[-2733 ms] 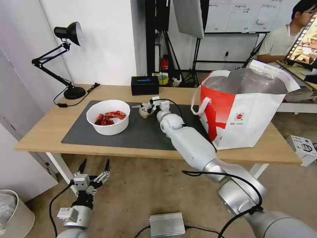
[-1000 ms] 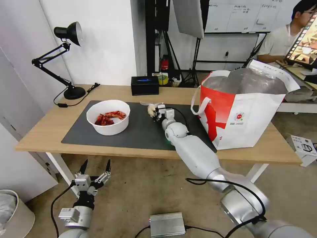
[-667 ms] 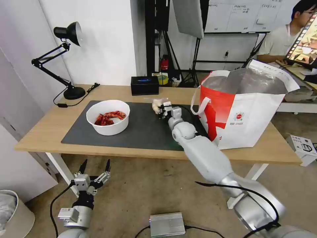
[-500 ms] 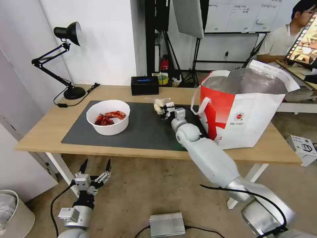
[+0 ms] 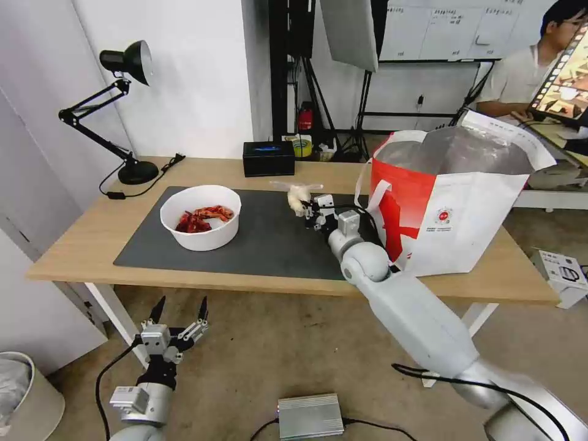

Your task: Pick up the trash from the table and place it into the takeout bag.

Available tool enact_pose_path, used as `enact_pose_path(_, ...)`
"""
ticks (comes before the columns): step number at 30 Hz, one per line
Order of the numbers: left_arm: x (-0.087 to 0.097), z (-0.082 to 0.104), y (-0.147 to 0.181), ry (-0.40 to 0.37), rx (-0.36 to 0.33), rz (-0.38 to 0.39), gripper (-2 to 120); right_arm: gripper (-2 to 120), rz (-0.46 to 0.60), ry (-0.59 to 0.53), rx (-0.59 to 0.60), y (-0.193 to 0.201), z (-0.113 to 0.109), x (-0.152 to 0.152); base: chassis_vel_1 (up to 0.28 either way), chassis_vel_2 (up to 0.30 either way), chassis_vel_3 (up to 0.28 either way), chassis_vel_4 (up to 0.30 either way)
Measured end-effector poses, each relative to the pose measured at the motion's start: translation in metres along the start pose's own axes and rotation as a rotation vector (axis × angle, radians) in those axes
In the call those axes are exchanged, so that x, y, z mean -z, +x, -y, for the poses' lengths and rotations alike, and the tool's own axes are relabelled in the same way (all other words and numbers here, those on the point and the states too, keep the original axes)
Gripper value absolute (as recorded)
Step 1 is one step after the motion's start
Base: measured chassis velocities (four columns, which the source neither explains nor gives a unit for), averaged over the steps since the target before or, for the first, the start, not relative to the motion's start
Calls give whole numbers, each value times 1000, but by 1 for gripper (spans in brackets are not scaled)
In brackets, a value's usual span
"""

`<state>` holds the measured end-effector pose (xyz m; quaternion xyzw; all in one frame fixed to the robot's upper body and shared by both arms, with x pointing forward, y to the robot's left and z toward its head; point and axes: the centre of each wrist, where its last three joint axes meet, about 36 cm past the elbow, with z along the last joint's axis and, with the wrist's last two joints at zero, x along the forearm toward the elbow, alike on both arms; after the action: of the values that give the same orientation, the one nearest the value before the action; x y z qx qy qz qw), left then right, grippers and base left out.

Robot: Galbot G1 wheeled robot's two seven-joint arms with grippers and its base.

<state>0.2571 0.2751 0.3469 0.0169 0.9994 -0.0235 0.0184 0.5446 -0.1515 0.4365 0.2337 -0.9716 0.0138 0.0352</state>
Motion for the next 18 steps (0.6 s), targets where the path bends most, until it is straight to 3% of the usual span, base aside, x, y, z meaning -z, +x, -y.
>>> enact_pose_path(18, -2, 4, -1, -7, -15, -5, 100, 1, 55, 46, 16, 122, 18, 1, 0, 0, 0, 0)
